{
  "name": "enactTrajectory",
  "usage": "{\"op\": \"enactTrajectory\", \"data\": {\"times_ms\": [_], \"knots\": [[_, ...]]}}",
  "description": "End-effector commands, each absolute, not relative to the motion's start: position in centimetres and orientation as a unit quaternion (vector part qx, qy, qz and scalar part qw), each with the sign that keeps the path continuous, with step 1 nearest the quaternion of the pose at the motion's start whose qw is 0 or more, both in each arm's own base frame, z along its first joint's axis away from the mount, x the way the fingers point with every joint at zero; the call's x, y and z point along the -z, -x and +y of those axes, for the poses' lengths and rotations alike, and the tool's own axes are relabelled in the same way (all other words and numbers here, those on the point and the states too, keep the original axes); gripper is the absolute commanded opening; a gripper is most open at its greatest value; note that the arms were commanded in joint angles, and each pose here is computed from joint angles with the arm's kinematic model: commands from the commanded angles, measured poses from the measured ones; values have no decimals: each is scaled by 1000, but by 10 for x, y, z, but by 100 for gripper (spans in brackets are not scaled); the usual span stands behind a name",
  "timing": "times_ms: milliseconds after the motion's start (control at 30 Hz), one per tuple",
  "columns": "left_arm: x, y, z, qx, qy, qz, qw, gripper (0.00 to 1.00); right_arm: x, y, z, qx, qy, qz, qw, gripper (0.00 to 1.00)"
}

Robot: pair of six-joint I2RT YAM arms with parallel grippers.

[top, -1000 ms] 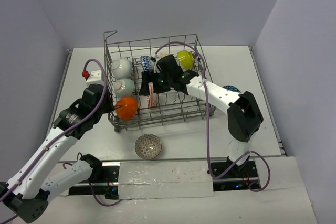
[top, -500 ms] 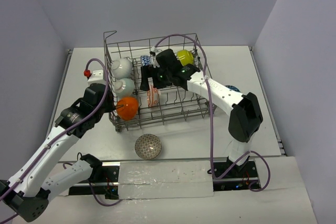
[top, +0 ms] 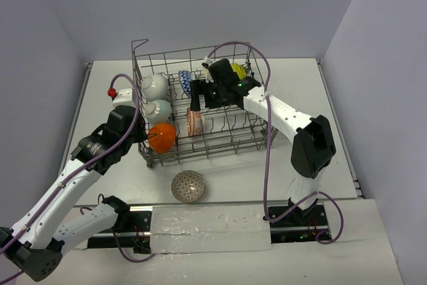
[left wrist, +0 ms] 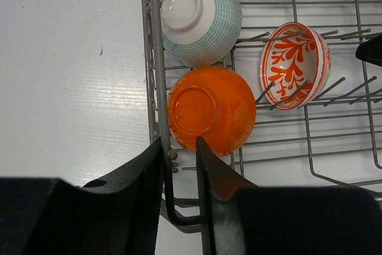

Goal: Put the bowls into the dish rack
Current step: Move the bowl to the dish rack.

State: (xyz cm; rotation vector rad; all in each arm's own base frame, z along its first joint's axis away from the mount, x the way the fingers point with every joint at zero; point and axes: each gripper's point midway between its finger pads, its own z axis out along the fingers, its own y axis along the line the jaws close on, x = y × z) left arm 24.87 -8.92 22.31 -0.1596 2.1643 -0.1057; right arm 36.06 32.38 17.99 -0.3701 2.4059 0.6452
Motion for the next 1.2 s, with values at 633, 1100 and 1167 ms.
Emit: {"op": "enactTrajectory", "data": {"times_ms": [633,1100,1167], "knots": [[-222,-240,-103,74,44,891,445,31,-150,-360,336,-290,155,906,266,100],[-223,-239,-103,74,43,891,445,31,-131,-354,335,-294,149,911,246,100],[-223,-239,-102,75,44,891,446,31,-128,-353,336,-297,149,911,244,100]]}}
